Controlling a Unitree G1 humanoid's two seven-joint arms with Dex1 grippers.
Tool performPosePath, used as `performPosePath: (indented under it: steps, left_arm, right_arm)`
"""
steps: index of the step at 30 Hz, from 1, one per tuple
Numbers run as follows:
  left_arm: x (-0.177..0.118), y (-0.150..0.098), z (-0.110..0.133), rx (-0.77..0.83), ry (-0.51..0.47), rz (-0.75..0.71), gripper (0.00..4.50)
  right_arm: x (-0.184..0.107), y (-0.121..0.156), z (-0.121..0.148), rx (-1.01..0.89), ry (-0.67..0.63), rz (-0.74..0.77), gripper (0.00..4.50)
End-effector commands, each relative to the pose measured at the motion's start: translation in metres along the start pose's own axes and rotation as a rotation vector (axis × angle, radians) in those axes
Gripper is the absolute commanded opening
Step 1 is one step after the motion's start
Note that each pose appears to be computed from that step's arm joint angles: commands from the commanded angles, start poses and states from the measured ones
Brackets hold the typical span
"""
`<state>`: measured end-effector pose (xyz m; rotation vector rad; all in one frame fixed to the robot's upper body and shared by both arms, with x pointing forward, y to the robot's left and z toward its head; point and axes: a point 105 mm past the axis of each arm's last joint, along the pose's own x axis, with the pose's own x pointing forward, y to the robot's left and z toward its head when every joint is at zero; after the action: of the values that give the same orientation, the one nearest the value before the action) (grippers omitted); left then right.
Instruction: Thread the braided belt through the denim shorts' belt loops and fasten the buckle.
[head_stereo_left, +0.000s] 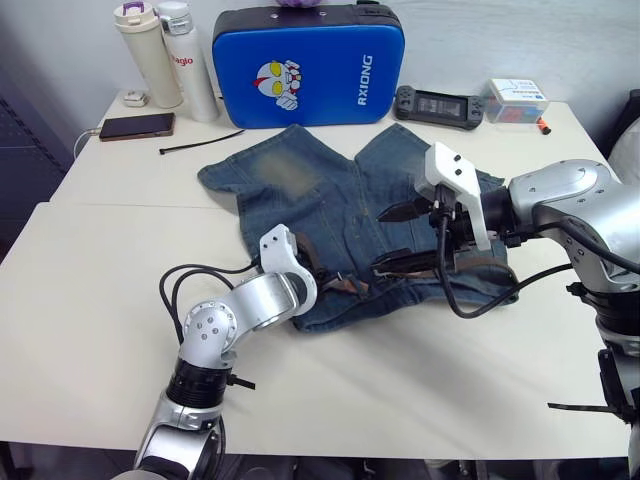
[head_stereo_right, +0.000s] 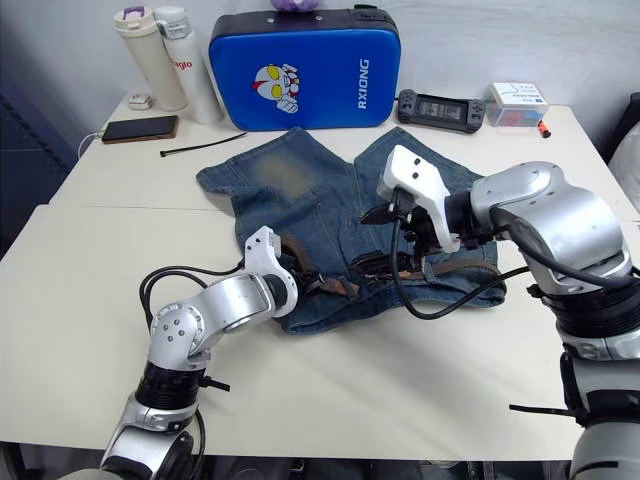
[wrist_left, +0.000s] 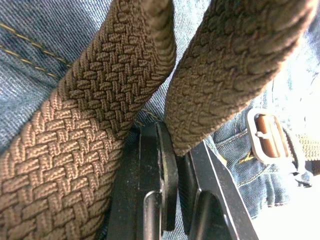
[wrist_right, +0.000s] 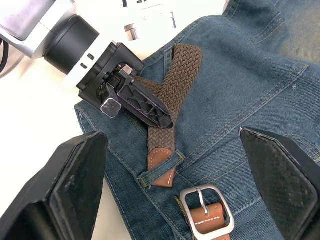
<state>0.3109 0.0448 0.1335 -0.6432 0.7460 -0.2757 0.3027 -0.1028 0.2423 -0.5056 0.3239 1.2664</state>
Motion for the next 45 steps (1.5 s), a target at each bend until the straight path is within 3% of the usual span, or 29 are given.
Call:
performPosePath:
  steps: [1,12,16,23,31,38,41,45]
  left_arm:
    - [-0.006,0.004,0.003,0.018,-0.007,0.012,0.0]
    - [-0.022,0.005,0.021,0.095,-0.013,-0.017,0.0]
    - [-0.029,0.002,0.024,0.098,0.0,-0.043,0.0]
    - [-0.045,0.01,0.027,0.06,-0.045,-0.088,0.0]
    - [-0.051,0.014,0.039,0.015,-0.097,-0.083,0.0]
    - [-0.053,0.015,0.039,-0.01,-0.115,-0.057,0.0]
    - [-0.054,0.013,0.039,-0.017,-0.124,-0.057,0.0]
    - [-0.056,0.013,0.039,-0.023,-0.135,-0.053,0.0]
  right_arm:
    - [-0.005,0.005,0.008,-0.04,-0.024,-0.002,4.46]
    - [-0.008,0.014,-0.011,-0.05,0.03,0.02,4.46]
    - [-0.005,0.009,-0.033,-0.075,0.108,-0.023,4.46]
    - [0.023,-0.023,-0.033,0.01,0.031,-0.147,4.46]
    - [0.074,-0.068,-0.045,0.091,0.072,-0.24,4.46]
    - [0.093,-0.079,-0.069,0.123,0.182,-0.247,4.46]
    - [0.1,-0.073,-0.072,0.125,0.197,-0.198,3.65]
    - [0.104,-0.065,-0.066,0.13,0.167,-0.151,1.72]
